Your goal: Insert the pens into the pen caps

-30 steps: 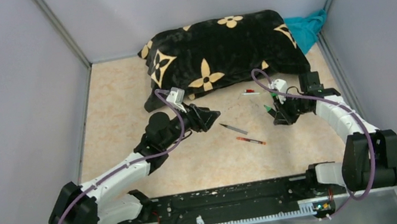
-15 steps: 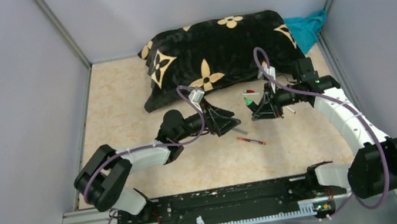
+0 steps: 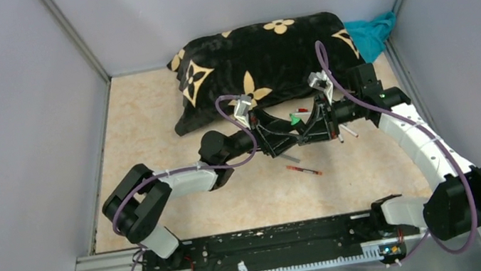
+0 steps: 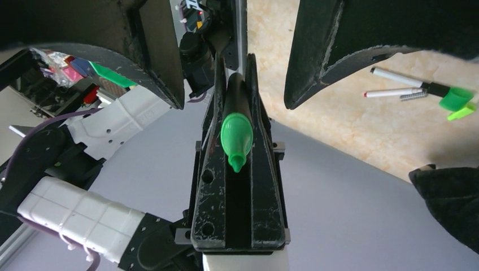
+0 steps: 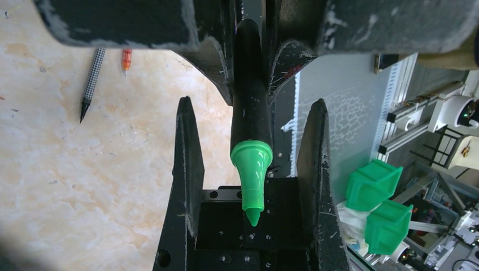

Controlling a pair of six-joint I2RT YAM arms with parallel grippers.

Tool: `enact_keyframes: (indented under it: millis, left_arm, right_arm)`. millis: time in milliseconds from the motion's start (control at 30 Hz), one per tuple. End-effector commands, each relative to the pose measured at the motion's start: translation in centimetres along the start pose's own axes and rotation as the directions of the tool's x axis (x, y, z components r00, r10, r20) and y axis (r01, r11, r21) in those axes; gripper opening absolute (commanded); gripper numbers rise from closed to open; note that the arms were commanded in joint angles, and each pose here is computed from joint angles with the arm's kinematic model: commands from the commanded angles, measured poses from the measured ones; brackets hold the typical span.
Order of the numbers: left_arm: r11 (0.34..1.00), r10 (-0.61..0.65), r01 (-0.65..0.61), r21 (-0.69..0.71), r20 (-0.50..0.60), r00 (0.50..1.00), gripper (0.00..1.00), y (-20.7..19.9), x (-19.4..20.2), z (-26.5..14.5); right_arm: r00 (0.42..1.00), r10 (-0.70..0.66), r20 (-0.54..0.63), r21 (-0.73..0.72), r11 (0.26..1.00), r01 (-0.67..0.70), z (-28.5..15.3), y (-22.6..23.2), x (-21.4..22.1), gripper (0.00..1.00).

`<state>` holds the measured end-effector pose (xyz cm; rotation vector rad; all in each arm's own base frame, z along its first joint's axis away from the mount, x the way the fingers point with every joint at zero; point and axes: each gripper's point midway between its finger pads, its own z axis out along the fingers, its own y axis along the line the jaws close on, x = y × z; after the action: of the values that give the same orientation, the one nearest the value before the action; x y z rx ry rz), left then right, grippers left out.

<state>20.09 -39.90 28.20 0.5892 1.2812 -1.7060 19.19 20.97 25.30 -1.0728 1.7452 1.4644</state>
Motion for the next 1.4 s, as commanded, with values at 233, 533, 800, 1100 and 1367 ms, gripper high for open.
enact_keyframes:
  millis: [233, 533, 800, 1100, 1367]
  left_arm:
    - [0.995, 0.001, -0.011, 0.102, 0.093, 0.996, 0.55, -2.4, -2.4, 2.6]
    - [0.996, -0.029, 0.019, 0.085, 0.126, 0.992, 0.32, -2.2, -2.8, 2.6]
    - [0.995, -0.037, 0.025, 0.095, 0.128, 0.991, 0.19, -2.5, -3.0, 2.6]
    - [0.997, 0.043, -0.033, -0.068, 0.143, 0.989, 0.00, -0.3, -3.2, 0.8]
    - [0.884, 0.128, -0.095, -0.458, 0.040, 0.991, 0.00, 4.0, -2.4, -5.7]
  right_arm:
    - [0.999, -0.035, 0.026, -0.056, 0.998, 0.036, 0.5, 1.2, -1.1, 0.02]
    - [0.999, -0.028, 0.022, -0.052, 0.998, 0.029, 0.5, 1.2, -0.9, 0.02]
    - [1.000, -0.023, 0.020, -0.049, 0.999, 0.024, 0.5, 1.1, -0.8, 0.02]
    - [0.999, -0.021, -0.025, 0.092, 0.996, 0.024, -0.3, -0.9, -0.1, 0.51]
    - [0.996, 0.059, -0.073, 0.585, 0.811, -0.006, -5.9, -10.6, 2.2, 0.61]
